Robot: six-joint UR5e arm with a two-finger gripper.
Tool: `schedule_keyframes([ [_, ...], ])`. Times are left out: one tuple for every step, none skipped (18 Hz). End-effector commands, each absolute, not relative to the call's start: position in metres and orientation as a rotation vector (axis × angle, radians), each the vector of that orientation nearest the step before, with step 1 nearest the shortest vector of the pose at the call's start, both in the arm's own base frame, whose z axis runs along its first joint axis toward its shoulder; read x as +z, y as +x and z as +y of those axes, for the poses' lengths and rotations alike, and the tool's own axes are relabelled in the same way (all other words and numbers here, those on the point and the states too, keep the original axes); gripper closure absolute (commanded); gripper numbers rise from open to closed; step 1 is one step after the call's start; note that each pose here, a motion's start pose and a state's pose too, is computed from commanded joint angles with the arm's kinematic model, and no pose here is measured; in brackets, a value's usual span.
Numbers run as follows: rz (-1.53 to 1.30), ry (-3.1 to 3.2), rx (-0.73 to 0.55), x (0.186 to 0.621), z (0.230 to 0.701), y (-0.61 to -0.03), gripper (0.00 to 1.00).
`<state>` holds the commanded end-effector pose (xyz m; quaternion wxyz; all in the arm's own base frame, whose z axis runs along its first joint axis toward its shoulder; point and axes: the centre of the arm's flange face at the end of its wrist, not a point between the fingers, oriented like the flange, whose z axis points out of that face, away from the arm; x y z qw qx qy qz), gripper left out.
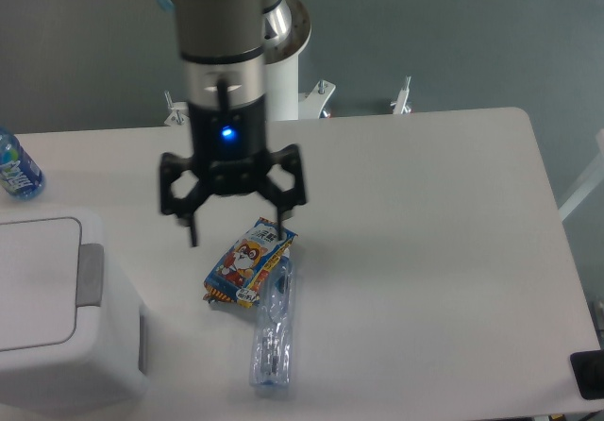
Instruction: Open the trash can
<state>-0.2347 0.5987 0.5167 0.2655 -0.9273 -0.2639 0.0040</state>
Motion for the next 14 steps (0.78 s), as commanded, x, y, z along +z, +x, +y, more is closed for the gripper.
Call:
schedule_keyframes([
  [-0.726, -2.503, -0.007, 0.515, 0.603, -0.228, 0.00],
  [-0.740, -2.500, -0.021, 0.514, 0.606, -0.222, 0.00],
  [-0.747, -2.499, -0.043, 0.512, 0.610, -0.214, 0.00],
  [-0.754, -2.494, -0.072, 0.511, 0.612, -0.212, 0.00],
  [-0.762, -2.488, -0.113, 0.510, 0.613, -0.210, 0.00],
  [-0.774, -2.484, -0.150, 0.507, 0.616, -0.209, 0.00],
  [-0.788, -2.478, -0.169, 0.506, 0.617, -0.208, 0.00],
  [-0.804, -2.476, -0.177, 0.504, 0.617, -0.208, 0.00],
  [-0.813, -2.476, -0.180, 0.503, 0.617, -0.208, 0.00],
  [-0.814, -2.479, -0.183, 0.501, 0.617, -0.208, 0.00],
  [-0.815, -2.481, -0.185, 0.499, 0.617, -0.208, 0.00],
  [-0.816, -2.486, -0.187, 0.497, 0.619, -0.208, 0.00],
  [-0.815, -2.485, -0.186, 0.497, 0.619, -0.208, 0.00],
  [-0.814, -2.487, -0.187, 0.496, 0.619, -0.207, 0.00],
])
